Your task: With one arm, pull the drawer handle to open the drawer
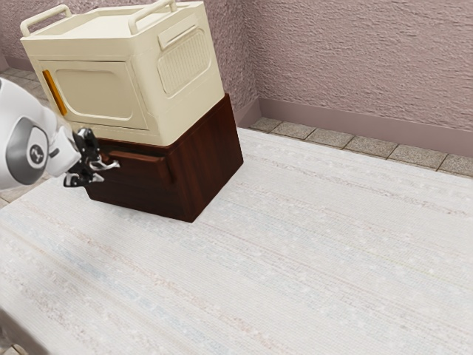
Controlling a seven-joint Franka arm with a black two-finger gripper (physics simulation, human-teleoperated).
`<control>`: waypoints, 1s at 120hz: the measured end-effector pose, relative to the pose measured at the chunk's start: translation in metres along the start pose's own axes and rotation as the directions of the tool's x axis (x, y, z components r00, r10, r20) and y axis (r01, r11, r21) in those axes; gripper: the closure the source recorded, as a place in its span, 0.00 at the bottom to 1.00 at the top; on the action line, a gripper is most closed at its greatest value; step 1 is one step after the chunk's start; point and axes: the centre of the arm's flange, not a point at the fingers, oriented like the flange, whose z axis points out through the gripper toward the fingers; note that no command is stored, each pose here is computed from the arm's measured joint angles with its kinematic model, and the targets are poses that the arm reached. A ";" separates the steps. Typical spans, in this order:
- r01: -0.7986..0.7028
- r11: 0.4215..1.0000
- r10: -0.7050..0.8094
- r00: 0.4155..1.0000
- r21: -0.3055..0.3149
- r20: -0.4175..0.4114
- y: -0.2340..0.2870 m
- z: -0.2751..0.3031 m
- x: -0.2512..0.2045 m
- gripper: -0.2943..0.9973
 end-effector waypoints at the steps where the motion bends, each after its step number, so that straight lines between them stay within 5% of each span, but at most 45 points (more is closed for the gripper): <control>1: 0.000 1.000 0.000 1.000 0.000 0.000 0.000 0.000 0.000 0.69; 120: 0.009 0.997 -0.012 0.999 -0.077 -0.032 0.031 -0.026 -0.011 0.69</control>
